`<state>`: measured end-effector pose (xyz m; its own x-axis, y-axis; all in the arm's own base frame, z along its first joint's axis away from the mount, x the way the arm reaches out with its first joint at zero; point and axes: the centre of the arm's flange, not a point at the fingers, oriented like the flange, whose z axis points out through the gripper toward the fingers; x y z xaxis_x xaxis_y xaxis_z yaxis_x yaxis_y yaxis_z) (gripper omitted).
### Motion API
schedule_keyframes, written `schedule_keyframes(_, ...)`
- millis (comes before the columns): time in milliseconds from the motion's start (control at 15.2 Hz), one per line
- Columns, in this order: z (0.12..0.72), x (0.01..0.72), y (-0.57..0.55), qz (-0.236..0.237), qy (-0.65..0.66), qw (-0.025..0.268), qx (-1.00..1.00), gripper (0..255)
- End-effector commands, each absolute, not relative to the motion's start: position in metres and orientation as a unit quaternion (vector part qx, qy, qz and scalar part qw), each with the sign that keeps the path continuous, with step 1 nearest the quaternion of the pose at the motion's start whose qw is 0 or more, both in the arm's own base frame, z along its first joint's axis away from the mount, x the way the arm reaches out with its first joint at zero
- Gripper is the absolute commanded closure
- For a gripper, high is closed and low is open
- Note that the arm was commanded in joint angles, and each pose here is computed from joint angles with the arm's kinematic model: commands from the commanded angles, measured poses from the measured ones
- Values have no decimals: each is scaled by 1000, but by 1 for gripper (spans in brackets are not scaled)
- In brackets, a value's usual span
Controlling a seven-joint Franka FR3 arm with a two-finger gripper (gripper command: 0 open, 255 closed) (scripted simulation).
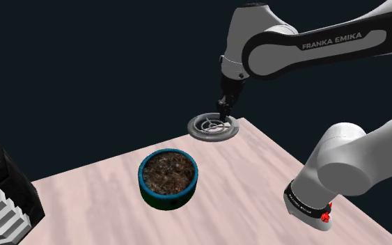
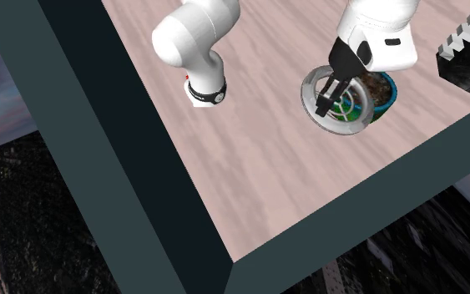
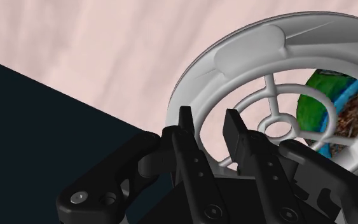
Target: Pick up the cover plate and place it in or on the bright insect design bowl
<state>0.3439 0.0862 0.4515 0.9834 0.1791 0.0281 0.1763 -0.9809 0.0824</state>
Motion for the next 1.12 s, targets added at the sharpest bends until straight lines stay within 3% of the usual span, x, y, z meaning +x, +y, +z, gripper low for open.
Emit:
schedule_keyframes(0,453,344,115,18,89,39,995,255)
schedule_keyframes(792,461,341,277,18,89,39,995,255)
schedule_keyframes(1056,440,341,277,18,89,39,995,255)
